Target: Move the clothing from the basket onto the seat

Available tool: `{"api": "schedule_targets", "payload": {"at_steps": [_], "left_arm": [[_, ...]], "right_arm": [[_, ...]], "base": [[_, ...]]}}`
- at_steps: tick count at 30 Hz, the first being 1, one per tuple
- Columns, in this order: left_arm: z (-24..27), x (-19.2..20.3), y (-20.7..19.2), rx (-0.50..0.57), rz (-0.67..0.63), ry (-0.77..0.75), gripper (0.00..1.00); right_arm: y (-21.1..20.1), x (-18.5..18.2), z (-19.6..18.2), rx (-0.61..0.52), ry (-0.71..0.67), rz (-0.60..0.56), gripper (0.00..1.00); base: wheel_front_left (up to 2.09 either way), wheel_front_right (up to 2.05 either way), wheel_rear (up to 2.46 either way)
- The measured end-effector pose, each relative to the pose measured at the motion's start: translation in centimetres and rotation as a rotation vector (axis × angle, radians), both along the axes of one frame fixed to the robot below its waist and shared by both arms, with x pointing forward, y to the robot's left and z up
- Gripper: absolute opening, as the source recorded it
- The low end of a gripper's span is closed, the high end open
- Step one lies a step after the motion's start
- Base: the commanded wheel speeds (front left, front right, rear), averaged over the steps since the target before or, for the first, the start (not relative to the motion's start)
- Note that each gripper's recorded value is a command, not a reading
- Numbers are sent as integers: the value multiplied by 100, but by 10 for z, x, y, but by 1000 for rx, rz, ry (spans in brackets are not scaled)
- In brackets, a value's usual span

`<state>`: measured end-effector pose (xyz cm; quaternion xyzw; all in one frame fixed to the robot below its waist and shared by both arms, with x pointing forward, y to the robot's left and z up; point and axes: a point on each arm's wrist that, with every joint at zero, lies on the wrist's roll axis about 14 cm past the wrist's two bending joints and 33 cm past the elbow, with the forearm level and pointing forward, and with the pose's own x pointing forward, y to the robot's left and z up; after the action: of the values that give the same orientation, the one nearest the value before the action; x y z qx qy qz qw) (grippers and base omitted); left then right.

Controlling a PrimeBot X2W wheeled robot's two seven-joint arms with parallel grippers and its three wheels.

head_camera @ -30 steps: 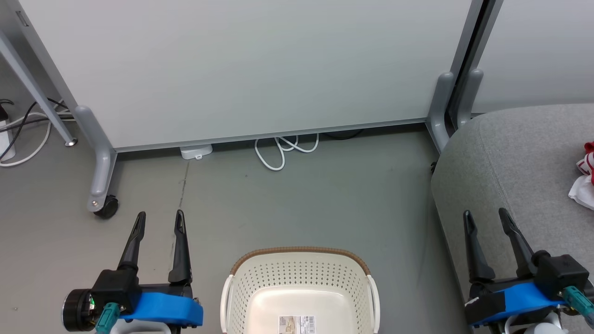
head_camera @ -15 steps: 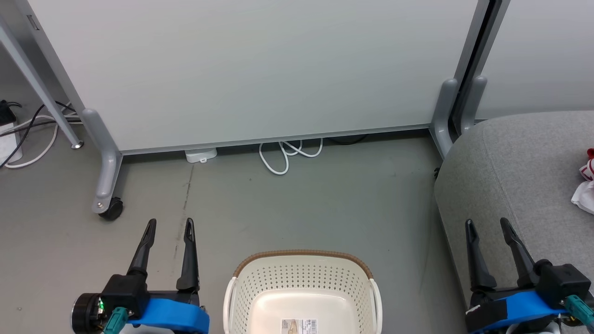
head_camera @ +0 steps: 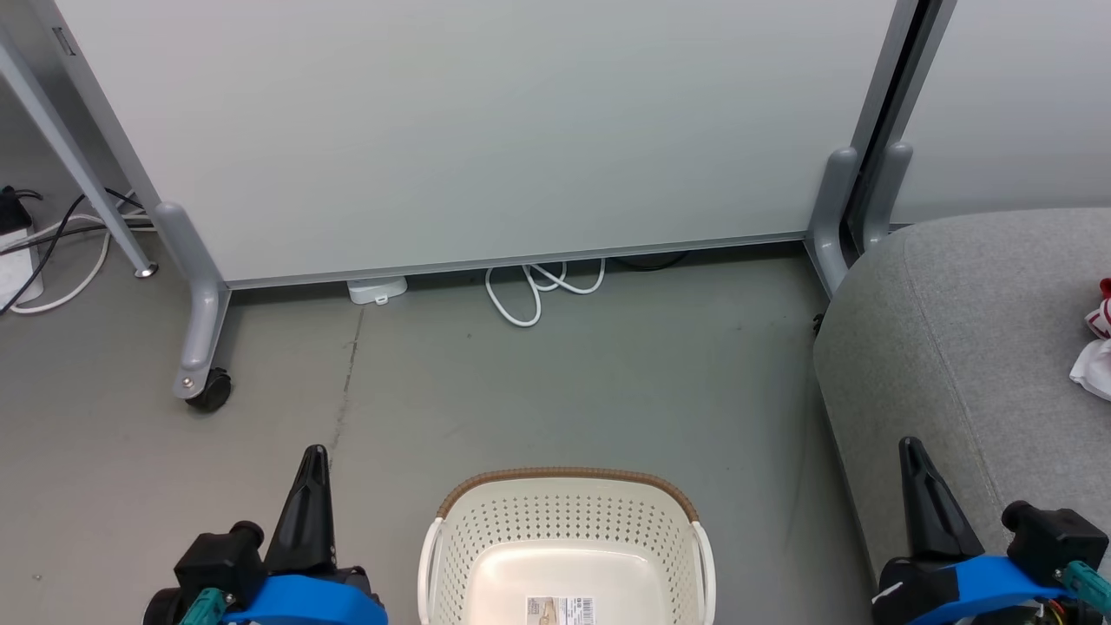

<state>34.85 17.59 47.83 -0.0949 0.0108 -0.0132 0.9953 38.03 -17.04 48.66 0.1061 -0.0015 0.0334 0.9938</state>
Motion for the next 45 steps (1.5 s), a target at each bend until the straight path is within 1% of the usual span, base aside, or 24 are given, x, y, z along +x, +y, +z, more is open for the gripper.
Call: {"api": "schedule_targets", "payload": {"at_steps": [19, 20, 45], "left_arm": [[-4, 5, 16, -333, 81, 49, 0], [-4, 6, 18, -365, 88, 52, 0], [1, 16, 24, -710, 116, 60, 0]], "right_arm": [[-11, 0, -4, 328, 54, -64, 0], [-12, 0, -4, 361, 58, -69, 0], [-19, 3, -2, 699, 87, -98, 0]], "base": [[0, 0, 0], [0, 0, 0], [0, 0, 0]]}}
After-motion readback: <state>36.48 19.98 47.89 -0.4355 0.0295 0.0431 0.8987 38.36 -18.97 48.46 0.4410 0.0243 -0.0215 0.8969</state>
